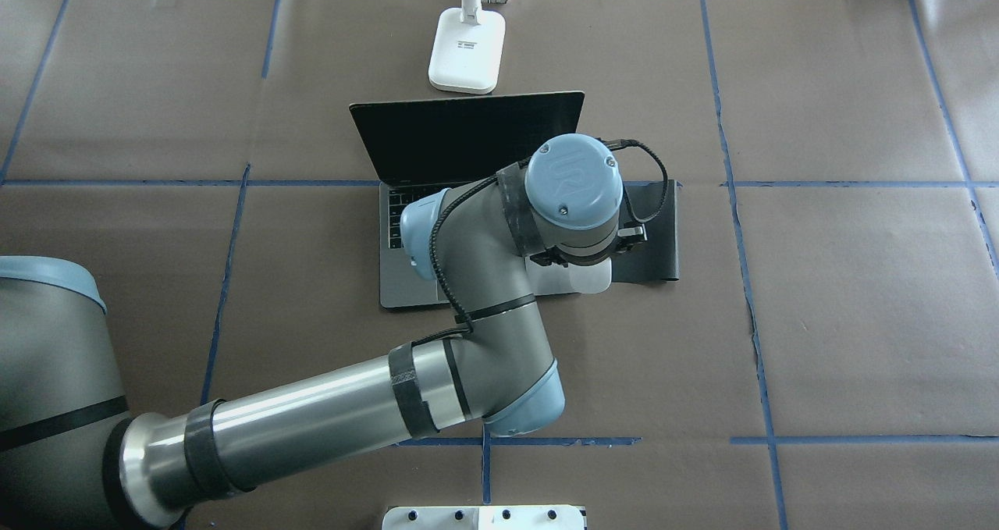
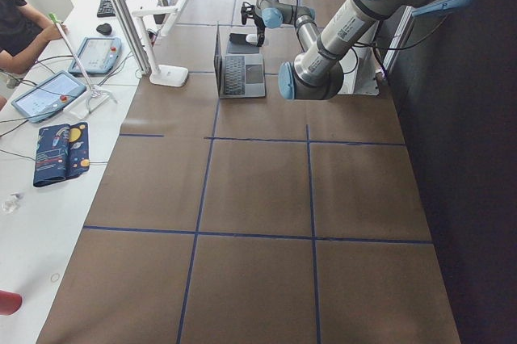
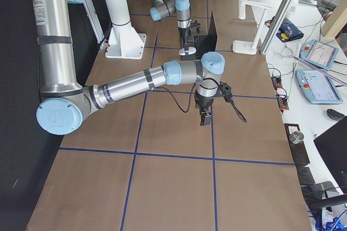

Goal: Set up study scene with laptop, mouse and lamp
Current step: 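Carry the white mouse with the left gripper onto the black mouse pad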

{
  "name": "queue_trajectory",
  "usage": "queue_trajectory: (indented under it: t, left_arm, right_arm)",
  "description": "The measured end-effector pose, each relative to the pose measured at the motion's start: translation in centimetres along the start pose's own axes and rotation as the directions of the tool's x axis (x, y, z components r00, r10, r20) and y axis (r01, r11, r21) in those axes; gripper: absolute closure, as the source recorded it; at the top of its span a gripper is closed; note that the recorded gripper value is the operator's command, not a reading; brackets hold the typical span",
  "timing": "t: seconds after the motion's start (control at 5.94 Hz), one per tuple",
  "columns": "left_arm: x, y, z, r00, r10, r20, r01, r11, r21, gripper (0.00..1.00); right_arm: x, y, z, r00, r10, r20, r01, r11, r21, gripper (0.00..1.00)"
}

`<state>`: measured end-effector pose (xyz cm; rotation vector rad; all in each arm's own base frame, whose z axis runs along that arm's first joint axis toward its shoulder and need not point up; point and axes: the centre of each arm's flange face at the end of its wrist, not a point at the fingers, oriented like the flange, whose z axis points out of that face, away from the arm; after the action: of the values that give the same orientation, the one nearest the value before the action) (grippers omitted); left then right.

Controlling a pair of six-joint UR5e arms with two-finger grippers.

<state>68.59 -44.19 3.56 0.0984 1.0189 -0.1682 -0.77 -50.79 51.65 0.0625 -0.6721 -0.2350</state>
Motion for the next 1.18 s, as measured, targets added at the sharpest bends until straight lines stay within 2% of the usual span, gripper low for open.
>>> queue_trajectory:
  t: [0.5,1.01,1.18]
  left_arm:
    - [5.2,-2.1,2.5,1.000,-0.010,-0.003,0.010,1.000,0.009,0.96]
    - [4.3,-2.7,6.2,1.000,-0.013,0.005,0.013,1.000,0.006,0.91]
    - [4.1,-2.7,6.7,1.000,-0.012,-0.004,0.013,1.000,0.007,0.66]
  right_arm:
    - [0.0,0.5,-0.4,1.000,-0.006,0.003,0.006,1.000,0.020,0.00]
    - [0.4,0.7,-0.4,1.000,0.002,0.002,-0.002,1.000,0.020,0.00]
    - [0.5,0.8,-0.3,1.000,0.006,0.002,-0.006,1.000,0.018,0.00]
